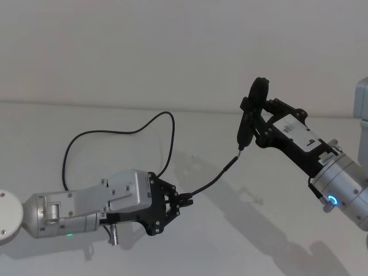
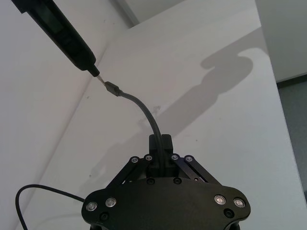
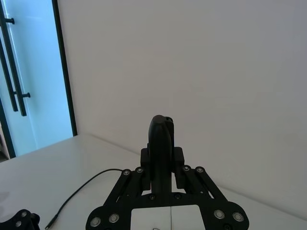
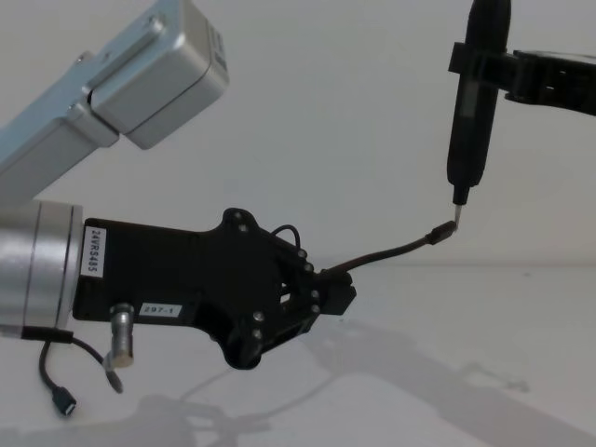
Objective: Pick up the data cable with the one hand.
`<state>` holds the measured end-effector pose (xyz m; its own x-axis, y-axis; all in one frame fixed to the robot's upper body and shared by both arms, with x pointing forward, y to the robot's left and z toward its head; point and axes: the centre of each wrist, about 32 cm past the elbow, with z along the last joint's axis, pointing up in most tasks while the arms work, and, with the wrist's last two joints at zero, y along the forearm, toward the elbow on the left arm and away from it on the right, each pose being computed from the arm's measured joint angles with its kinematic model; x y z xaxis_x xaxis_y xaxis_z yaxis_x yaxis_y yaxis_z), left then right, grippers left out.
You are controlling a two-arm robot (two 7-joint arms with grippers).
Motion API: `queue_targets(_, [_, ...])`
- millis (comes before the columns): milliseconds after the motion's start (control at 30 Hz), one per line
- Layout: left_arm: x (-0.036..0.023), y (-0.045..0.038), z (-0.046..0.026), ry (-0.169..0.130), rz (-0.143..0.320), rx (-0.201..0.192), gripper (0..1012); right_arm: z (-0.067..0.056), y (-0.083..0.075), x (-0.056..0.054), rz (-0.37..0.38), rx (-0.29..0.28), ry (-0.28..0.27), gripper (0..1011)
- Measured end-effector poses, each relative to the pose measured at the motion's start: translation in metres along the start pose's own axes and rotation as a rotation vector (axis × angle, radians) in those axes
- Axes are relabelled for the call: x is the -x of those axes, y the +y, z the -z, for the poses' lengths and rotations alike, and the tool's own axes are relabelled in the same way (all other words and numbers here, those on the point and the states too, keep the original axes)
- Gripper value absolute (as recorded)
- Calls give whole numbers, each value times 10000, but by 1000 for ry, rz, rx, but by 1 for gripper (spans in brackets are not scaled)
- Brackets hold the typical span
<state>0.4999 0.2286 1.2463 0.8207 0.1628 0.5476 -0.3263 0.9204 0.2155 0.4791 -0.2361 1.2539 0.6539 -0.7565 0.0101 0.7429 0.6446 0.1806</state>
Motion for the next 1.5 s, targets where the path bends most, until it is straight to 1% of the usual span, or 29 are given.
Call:
queue_targets(500, [0,0,0,0,0,0,40,-7,3,6,-13,3,17,268])
queue_targets(1500, [0,0,0,0,0,0,40,-9,-32,28,12,2,11,268])
